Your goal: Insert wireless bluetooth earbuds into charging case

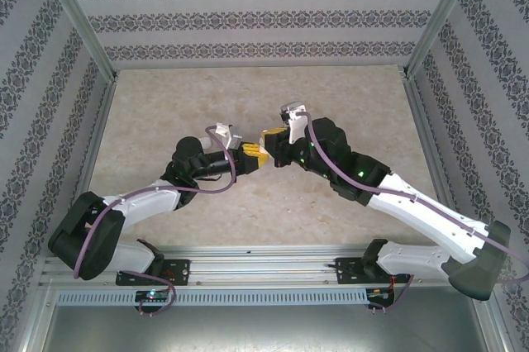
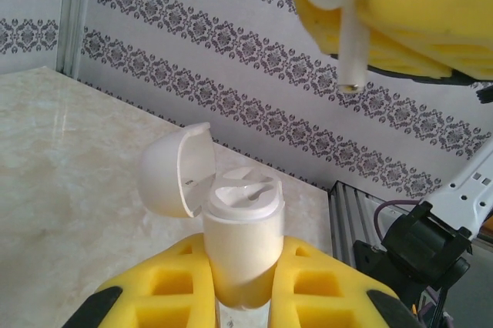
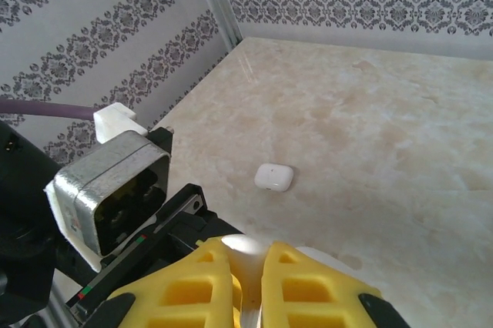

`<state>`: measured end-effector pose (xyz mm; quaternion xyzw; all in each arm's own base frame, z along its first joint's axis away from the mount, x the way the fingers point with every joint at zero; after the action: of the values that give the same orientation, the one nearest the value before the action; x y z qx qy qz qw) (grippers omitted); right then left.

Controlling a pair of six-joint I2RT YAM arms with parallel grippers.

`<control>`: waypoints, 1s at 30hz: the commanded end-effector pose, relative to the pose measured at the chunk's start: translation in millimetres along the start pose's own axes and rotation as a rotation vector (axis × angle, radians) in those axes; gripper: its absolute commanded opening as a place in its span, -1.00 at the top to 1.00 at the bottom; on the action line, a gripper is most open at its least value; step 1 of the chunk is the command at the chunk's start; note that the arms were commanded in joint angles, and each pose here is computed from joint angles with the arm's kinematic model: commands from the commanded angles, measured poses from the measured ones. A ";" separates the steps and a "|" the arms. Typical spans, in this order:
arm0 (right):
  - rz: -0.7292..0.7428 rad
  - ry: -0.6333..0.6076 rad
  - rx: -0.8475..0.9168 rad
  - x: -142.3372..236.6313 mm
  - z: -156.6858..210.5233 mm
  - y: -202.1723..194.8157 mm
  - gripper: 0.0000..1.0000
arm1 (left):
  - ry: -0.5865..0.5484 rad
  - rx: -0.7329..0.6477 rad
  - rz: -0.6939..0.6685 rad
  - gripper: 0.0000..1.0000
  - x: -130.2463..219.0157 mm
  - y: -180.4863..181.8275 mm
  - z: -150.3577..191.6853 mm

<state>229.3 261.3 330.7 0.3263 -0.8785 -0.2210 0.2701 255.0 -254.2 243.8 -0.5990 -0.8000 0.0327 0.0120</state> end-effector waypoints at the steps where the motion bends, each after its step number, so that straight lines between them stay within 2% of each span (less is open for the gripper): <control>1: -0.031 0.015 -0.012 -2.9 3.6 0.0 0.78 | -0.040 -0.027 0.010 1.00 -4.0 -4.5 -18.3; 14: 0.015 0.042 -0.045 -10.4 14.0 -19.7 0.78 | -0.077 -0.030 0.032 1.00 -6.1 -8.6 -29.0; 30: 0.019 0.050 -0.064 -13.6 15.9 -23.9 0.78 | -0.098 -0.040 0.057 1.00 -6.7 -12.9 -35.4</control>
<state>236.7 257.3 304.5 0.3130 -0.8720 -0.2291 0.2986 252.9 -258.5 250.1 -0.6045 -0.7951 0.0471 0.0135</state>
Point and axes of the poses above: each hand's point on the last joint's axis, 136 mm out from that joint toward the fingers, its own x axis back along the fingers, its own y axis along the line the jaws close on, z = x × y, the point moved 4 cm from there along x, back along the fingers, and after that the axes turned 15 degrees about -x, right-handed, at the moved point
